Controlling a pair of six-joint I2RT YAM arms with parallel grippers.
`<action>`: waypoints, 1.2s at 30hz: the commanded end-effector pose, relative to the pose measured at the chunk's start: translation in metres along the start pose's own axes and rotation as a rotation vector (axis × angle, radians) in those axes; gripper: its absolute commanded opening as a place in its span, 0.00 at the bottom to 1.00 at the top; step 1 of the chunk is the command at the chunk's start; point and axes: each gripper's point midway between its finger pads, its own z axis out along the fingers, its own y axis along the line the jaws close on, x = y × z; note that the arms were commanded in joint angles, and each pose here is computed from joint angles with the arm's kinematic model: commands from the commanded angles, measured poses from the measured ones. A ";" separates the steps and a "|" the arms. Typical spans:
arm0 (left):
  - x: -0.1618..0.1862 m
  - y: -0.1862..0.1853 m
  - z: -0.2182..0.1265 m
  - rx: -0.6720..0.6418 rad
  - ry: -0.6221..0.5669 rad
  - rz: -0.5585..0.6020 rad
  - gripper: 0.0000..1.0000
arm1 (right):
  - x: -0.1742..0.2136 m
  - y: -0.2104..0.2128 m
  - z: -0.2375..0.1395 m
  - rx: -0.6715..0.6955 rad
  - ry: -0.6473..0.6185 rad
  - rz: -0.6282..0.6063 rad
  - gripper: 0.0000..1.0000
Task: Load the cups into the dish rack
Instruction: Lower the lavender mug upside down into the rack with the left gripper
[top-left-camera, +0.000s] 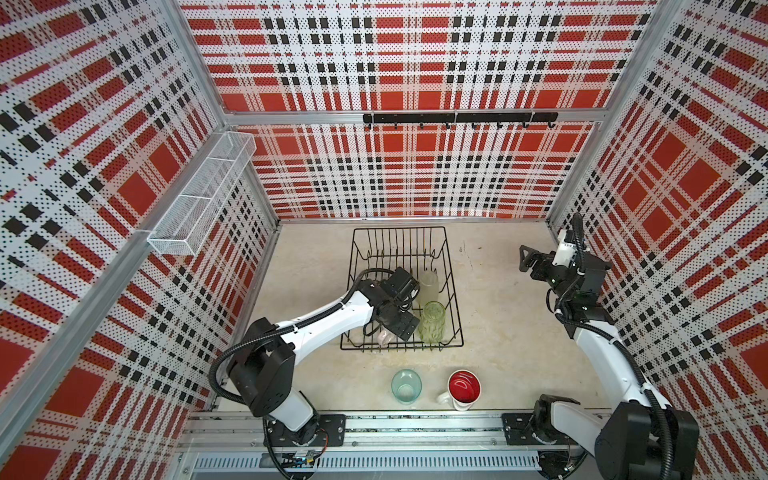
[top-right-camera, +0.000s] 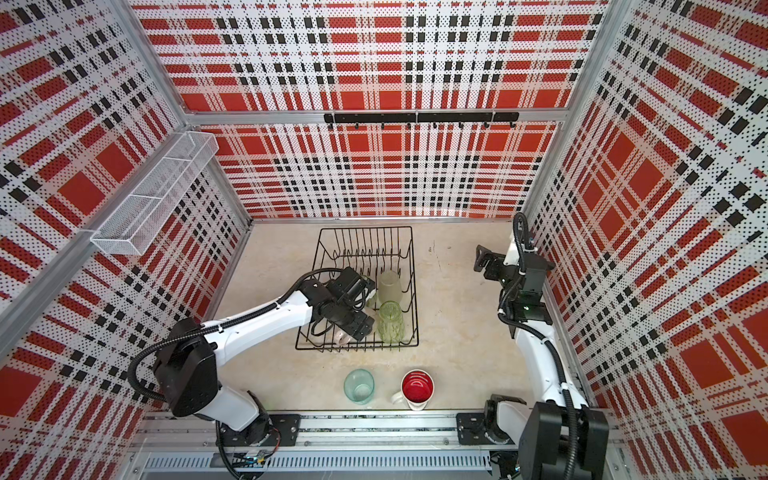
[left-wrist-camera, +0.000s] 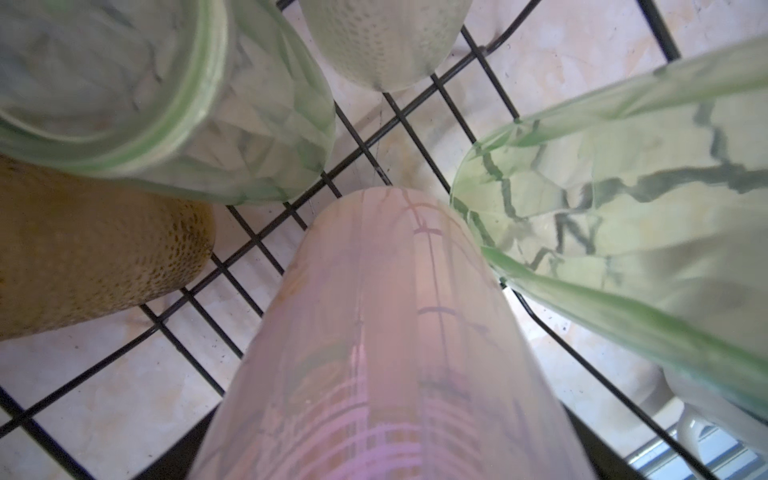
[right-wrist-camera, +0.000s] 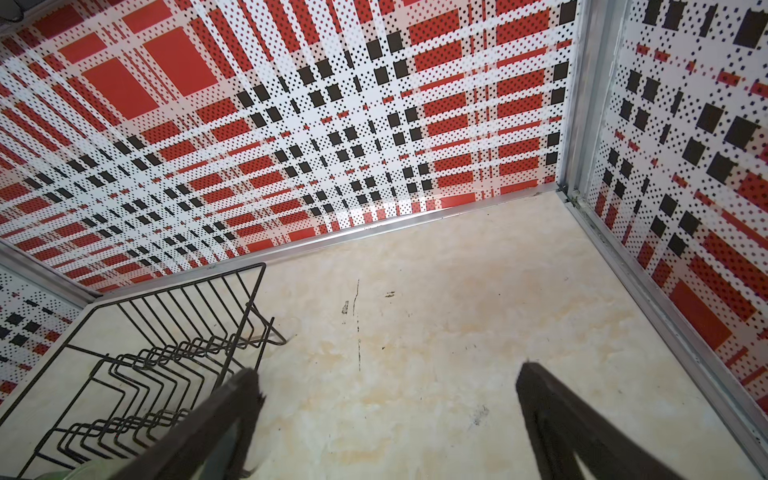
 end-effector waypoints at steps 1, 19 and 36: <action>-0.027 -0.006 -0.020 0.032 -0.098 0.009 0.75 | -0.011 0.001 -0.005 0.003 -0.026 -0.031 1.00; 0.006 0.009 -0.006 -0.037 0.056 -0.002 0.75 | -0.015 0.005 0.000 -0.024 -0.018 -0.032 1.00; -0.013 0.007 -0.004 -0.063 0.071 0.033 0.98 | -0.012 0.002 -0.003 -0.006 -0.013 -0.052 1.00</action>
